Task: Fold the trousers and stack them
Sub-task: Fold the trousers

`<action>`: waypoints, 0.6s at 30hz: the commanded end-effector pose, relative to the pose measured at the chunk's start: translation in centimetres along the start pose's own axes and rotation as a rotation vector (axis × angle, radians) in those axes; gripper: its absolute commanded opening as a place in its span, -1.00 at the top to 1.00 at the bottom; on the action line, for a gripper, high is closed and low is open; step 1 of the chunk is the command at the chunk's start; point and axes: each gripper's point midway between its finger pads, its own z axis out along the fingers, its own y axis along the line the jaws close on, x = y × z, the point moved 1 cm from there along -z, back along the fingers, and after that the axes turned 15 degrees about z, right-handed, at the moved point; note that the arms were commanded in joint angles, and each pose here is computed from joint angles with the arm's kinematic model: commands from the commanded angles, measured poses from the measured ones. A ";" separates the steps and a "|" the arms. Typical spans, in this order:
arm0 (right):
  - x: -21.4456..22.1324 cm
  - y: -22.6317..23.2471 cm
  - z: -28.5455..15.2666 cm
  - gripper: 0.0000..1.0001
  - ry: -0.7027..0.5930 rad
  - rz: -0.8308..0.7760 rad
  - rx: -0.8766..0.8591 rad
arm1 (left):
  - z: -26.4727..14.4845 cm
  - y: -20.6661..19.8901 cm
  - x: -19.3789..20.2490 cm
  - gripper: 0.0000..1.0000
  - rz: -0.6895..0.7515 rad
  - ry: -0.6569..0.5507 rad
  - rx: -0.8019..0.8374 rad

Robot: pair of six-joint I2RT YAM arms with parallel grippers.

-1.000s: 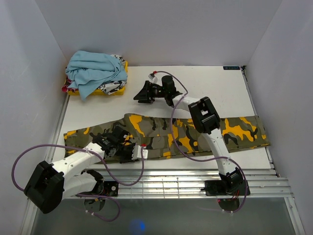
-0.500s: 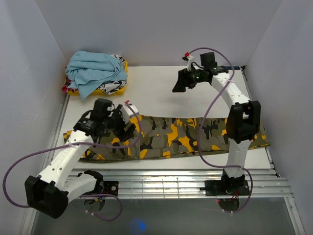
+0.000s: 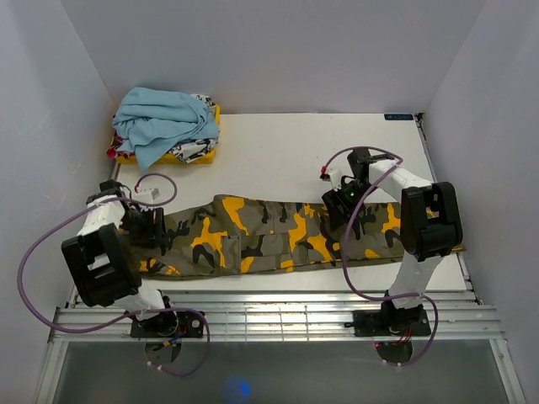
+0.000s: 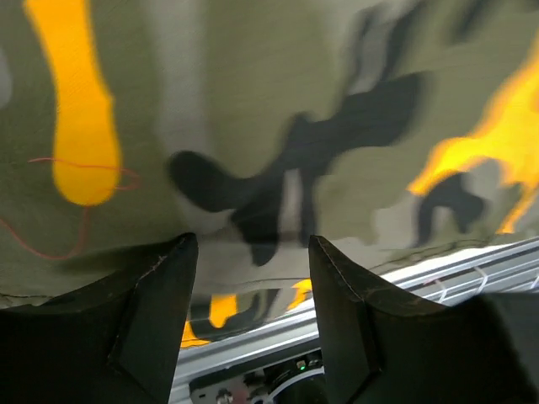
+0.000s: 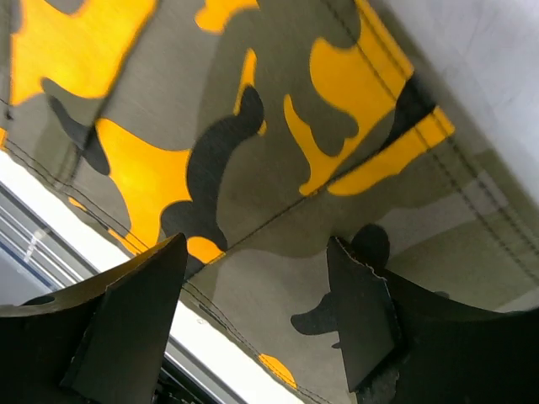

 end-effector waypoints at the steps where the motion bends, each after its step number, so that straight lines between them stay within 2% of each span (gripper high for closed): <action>1: 1.8 -1.1 1.0 -0.45 0.055 0.020 0.029 | 2.0 2.5 3.7 -0.32 -0.075 0.128 -0.025; 3: 2.4 -1.1 1.7 -0.45 0.066 0.043 0.012 | 3.0 5.1 2.4 -0.31 -0.062 0.098 -0.081; 5: 2.4 -1.2 2.5 -0.46 0.061 0.074 -0.003 | 5.2 7.0 1.9 -0.28 -0.083 0.128 -0.069; 6: 2.3 -1.2 2.8 -0.46 0.062 0.083 -0.006 | 5.0 9.2 -0.6 -0.23 -0.071 0.094 -0.097; 8: 1.1 -1.6 3.3 -0.48 0.032 0.097 -0.002 | 6.9 11.3 -1.5 -0.20 -0.086 0.122 -0.087; 9: 0.6 -1.8 3.4 -0.49 0.018 0.098 0.003 | 6.3 13.3 -4.0 -0.19 -0.064 0.081 -0.128; 11: -0.6 -2.1 3.4 -0.50 -0.007 0.106 0.011 | 6.8 14.8 -5.2 -0.18 -0.060 0.078 -0.138; 14: -3.3 -1.7 1.7 -0.50 -0.084 0.080 0.014 | 5.4 16.1 -7.7 -0.22 -0.020 0.024 -0.169; 18: -5.6 0.1 -3.3 -0.58 -0.193 0.056 0.008 | 1.8 16.1 -10.3 -0.37 0.050 -0.069 -0.228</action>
